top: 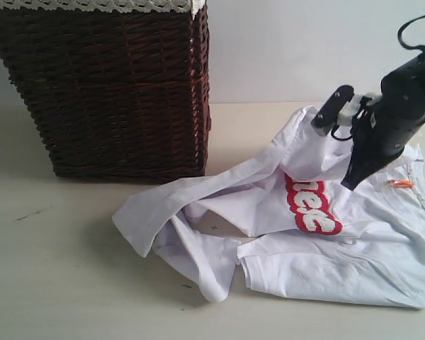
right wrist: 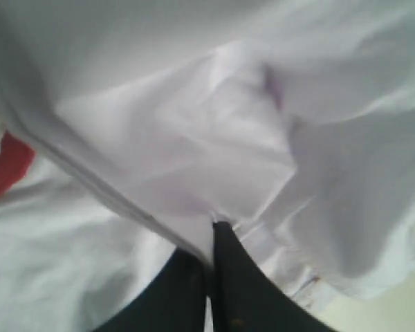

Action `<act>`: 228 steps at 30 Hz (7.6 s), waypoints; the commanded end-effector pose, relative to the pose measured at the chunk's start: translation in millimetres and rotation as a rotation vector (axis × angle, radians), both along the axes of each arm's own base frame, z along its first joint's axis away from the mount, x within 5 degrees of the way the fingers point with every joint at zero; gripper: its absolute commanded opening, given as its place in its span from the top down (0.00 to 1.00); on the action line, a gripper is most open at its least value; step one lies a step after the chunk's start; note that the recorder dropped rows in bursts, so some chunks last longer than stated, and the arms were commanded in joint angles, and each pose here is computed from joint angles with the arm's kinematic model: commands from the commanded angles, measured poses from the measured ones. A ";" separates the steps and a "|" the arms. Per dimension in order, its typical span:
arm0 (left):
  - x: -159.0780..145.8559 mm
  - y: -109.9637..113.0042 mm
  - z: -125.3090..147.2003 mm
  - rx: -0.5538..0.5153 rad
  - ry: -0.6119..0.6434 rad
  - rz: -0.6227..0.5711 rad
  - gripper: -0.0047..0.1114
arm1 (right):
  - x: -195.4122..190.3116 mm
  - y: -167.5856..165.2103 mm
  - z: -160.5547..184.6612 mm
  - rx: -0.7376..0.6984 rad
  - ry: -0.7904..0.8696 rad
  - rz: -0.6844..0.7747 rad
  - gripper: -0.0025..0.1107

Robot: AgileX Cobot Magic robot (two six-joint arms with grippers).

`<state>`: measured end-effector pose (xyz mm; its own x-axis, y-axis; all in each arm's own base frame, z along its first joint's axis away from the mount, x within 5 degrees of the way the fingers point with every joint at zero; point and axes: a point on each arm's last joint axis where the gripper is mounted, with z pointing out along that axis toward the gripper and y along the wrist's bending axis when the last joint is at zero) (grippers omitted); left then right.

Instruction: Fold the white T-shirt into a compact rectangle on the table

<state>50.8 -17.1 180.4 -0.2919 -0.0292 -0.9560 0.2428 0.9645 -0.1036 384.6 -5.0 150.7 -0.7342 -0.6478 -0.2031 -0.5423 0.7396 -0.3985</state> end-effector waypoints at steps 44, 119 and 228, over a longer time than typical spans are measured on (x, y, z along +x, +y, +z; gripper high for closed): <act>-0.2 0.2 0.8 -0.007 -0.008 0.005 0.96 | 67.6 8.6 139.6 0.425 -0.051 -0.463 0.98; -0.2 0.3 0.8 -0.005 -0.008 0.005 0.96 | -81.4 -17.4 -36.3 0.217 0.027 -0.782 0.98; -0.2 0.3 0.8 -0.005 -0.008 0.005 0.96 | -27.9 169.1 84.1 0.554 -0.604 0.130 0.49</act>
